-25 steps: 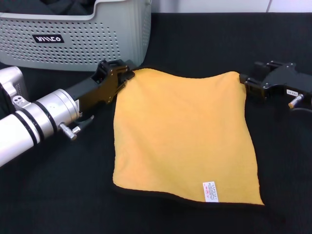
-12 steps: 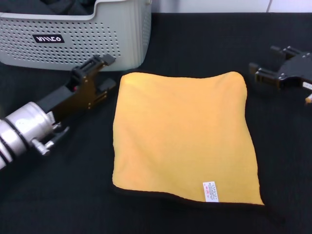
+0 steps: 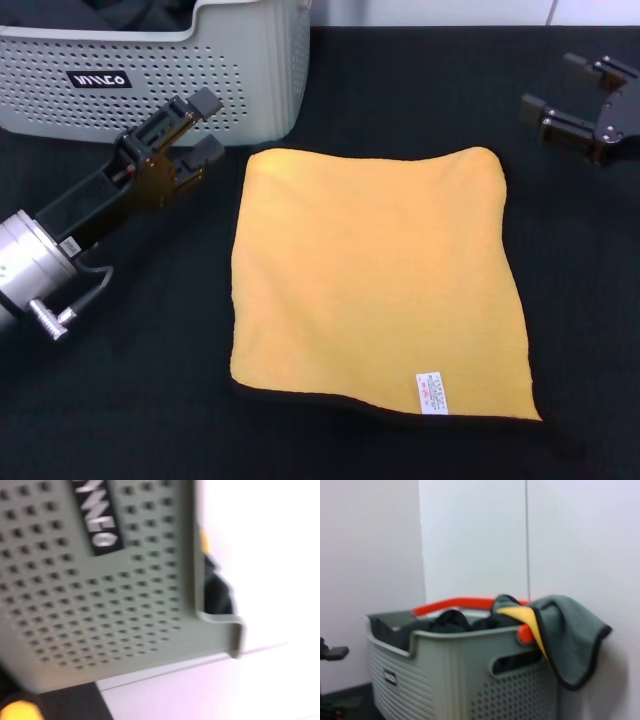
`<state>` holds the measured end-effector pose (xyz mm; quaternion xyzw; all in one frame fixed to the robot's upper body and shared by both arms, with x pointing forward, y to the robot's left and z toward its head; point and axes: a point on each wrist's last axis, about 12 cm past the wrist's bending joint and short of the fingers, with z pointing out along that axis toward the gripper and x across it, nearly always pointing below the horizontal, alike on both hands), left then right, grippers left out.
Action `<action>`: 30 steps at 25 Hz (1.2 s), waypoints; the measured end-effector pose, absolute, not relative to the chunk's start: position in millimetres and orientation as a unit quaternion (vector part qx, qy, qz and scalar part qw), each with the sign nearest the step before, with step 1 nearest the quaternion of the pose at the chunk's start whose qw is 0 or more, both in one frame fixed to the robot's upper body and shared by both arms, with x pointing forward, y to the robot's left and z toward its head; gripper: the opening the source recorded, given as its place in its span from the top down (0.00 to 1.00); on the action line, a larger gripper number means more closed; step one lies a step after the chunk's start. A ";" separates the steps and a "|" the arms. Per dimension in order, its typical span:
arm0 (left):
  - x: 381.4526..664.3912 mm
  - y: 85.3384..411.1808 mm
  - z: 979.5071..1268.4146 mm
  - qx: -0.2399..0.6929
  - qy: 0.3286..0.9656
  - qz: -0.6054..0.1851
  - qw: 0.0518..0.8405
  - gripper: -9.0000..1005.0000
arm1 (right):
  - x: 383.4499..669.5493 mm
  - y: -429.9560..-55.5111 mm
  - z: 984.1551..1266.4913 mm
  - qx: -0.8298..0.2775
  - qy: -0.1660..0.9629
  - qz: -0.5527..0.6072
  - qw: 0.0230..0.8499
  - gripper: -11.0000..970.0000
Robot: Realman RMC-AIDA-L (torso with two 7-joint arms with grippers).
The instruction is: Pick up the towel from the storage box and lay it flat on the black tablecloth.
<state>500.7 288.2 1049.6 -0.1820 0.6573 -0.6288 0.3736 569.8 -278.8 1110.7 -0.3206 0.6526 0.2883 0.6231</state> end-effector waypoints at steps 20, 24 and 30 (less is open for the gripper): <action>481.2 296.4 1065.2 0.063 0.610 -0.478 0.629 0.13 | 578.5 -252.2 1140.3 -0.348 0.627 0.375 0.587 0.23; 480.8 296.4 1066.9 0.088 0.605 -0.466 0.639 0.13 | 581.0 -241.1 1146.0 -0.384 0.621 0.383 0.566 0.23; 474.6 290.5 1072.4 0.166 0.578 -0.454 0.658 0.13 | 579.4 -230.6 1150.7 -0.405 0.614 0.397 0.549 0.23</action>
